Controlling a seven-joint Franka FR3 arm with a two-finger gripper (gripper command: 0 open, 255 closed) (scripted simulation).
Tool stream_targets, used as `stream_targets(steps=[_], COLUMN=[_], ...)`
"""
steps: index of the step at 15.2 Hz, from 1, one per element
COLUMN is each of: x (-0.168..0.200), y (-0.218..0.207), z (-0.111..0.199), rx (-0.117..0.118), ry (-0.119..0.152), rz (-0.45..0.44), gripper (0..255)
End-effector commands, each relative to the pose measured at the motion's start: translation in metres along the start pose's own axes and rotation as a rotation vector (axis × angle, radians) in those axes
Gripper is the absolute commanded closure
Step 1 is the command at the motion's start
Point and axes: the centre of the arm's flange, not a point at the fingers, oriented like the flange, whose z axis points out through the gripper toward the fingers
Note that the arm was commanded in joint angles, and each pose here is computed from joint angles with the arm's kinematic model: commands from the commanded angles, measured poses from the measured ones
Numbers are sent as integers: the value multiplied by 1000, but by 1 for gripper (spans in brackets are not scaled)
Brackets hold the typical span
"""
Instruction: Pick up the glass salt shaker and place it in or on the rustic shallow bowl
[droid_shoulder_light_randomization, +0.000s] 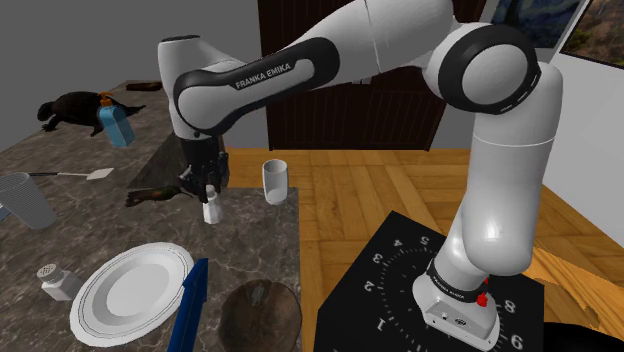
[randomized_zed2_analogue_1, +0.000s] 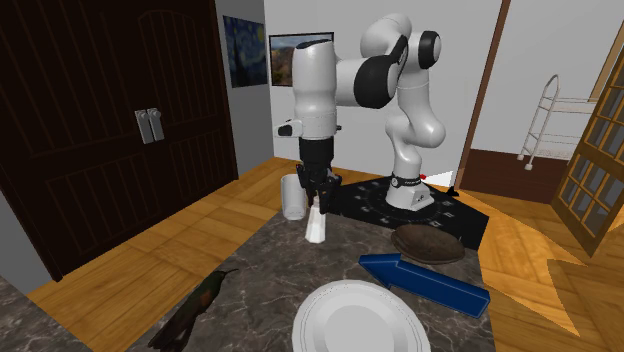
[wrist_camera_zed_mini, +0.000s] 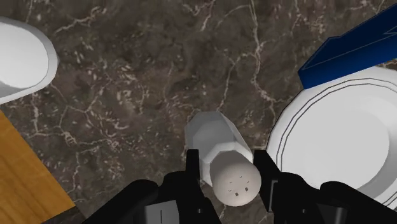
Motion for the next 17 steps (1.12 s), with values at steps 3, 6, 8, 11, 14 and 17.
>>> stream_targets(steps=[3,6,8,11,14,17], x=[0,0,0,-33,-66,-98], y=[-2,-3,-4,-26,-48,-70], z=[-22,-37,-43,-47,-51,-55], rx=[0,0,0,0,0,0], ry=[0,0,0,0,0,0], rz=[0,0,0,0,0,0], gripper=[255,255,255,255,255,255])
